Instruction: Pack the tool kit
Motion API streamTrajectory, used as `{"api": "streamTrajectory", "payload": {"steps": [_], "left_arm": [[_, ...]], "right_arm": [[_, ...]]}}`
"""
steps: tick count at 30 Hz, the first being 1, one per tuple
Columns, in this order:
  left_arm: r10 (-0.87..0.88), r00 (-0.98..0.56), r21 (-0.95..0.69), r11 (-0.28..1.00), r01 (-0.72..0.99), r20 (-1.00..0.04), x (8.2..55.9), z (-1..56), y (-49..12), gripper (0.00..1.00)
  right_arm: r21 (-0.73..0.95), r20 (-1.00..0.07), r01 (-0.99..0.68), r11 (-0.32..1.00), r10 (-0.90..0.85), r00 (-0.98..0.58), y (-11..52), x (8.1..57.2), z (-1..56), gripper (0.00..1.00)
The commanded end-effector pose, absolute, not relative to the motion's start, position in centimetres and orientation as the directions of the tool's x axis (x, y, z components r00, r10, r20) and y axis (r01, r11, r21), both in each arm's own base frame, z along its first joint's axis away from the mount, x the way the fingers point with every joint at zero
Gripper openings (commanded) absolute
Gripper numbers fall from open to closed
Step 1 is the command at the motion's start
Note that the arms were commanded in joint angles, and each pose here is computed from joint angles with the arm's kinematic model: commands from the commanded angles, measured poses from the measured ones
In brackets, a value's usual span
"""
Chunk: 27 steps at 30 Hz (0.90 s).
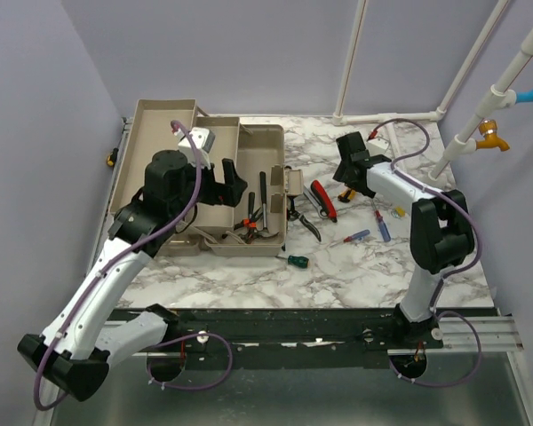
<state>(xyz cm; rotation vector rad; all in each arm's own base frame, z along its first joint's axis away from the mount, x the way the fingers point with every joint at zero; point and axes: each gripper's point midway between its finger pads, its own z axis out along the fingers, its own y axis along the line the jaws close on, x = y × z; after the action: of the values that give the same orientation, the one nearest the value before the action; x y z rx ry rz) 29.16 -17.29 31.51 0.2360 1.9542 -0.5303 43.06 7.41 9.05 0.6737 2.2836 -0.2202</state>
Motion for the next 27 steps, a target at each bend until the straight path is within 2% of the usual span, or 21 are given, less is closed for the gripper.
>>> {"api": "streamTrajectory", "payload": {"steps": [1,9,12,13,17,18,19,20,27], "left_arm": [[-0.172,-0.464,-0.405,0.786,0.468,-0.869,26.4,31.7,-19.2,0.96],[-0.192,-0.477,-0.433,0.771,0.468,-0.857,23.1,30.6,-17.9,0.96],[-0.202,-0.473,-0.441,0.763,0.473,-0.857,22.3,30.5,-17.6,0.96],[-0.201,-0.476,-0.443,0.761,0.475,-0.856,22.1,30.4,-17.6,0.96],[-0.199,-0.489,-0.449,0.76,0.47,-0.849,21.7,29.8,-17.4,0.96],[-0.2,-0.492,-0.452,0.759,0.469,-0.847,21.6,29.8,-17.5,0.96],[-0.204,-0.496,-0.458,0.756,0.468,-0.844,21.6,29.7,-17.5,0.96],[-0.208,-0.505,-0.47,0.747,0.47,-0.837,21.4,29.7,-17.7,0.96],[-0.259,-0.576,-0.592,0.616,0.52,-0.775,21.2,29.8,-20.9,0.96]], "right_arm": [[0.044,-0.677,0.513,0.858,0.403,-0.616,8.2,44.6,7.4,0.82],[-0.011,-0.653,0.545,0.838,0.407,-0.638,7.9,44.9,3.2,0.73],[-0.005,-0.63,0.537,0.844,0.414,-0.657,8.4,45.0,1.5,0.66],[-0.005,-0.627,0.536,0.844,0.415,-0.66,8.5,45.0,1.3,0.6],[0.019,-0.644,0.543,0.839,0.426,-0.636,8.3,44.7,2.8,0.17],[0.033,-0.651,0.534,0.845,0.424,-0.63,8.3,44.5,3.4,0.09],[0.058,-0.656,0.516,0.855,0.422,-0.625,8.6,44.5,4.3,0.07],[0.073,-0.663,0.494,0.867,0.412,-0.625,8.8,44.4,5.2,0.01],[0.244,-0.694,0.237,0.94,0.34,-0.634,11.5,41.5,10.6,0.01]]}}
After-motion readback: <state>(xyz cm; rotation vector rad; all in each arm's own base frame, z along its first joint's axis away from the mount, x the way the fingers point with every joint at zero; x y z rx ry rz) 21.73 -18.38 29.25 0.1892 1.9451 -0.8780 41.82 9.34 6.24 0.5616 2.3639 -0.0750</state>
